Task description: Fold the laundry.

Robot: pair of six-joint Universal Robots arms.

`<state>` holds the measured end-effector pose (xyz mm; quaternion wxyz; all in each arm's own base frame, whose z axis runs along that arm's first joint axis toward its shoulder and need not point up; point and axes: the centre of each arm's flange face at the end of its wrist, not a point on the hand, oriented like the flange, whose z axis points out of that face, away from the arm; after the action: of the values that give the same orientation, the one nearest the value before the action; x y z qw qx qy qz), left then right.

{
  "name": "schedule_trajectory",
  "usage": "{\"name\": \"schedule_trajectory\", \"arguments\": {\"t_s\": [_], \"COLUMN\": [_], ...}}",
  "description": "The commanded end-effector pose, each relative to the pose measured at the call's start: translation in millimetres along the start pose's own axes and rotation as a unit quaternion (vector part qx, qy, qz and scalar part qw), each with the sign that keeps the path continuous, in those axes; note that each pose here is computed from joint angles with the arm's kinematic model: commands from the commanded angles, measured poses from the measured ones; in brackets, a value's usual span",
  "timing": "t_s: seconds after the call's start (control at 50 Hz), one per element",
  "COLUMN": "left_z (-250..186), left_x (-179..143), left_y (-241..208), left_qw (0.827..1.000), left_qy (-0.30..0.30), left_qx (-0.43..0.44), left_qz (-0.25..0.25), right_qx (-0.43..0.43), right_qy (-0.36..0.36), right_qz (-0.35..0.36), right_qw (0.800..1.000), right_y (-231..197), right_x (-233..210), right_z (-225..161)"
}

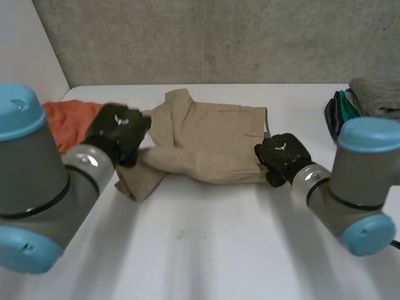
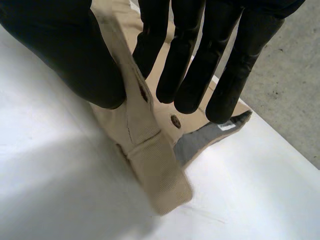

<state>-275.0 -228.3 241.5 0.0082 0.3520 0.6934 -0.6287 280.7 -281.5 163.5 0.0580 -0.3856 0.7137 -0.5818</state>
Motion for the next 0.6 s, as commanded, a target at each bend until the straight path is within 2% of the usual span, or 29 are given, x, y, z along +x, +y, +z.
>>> {"name": "schedule_trajectory", "arguments": {"t_s": [0.02, 0.18, 0.42, 0.5, 0.6], "left_z": [-31, -53, -51, -43, -14], "left_x": [21, 38, 45, 41, 19], "left_y": [41, 59, 55, 41, -6], "left_qw": [0.993, 0.987, 0.987, 0.991, 0.998], "left_qy": [0.056, 0.091, 0.107, 0.096, 0.044], "left_qx": [-0.098, -0.132, -0.117, -0.086, 0.022], "left_qz": [0.018, 0.032, 0.034, 0.034, 0.023], "right_qx": [-0.069, -0.188, -0.165, -0.160, -0.158], "right_qy": [-0.046, -0.113, -0.095, -0.088, -0.090], "right_qz": [-0.044, -0.079, -0.079, -0.068, -0.062], "right_qw": [0.996, 0.972, 0.978, 0.981, 0.981], "right_y": [-24, -23, 3, 7, 9], "right_x": [22, 26, 20, 20, 18], "right_z": [-51, -103, -84, -78, -78]}}
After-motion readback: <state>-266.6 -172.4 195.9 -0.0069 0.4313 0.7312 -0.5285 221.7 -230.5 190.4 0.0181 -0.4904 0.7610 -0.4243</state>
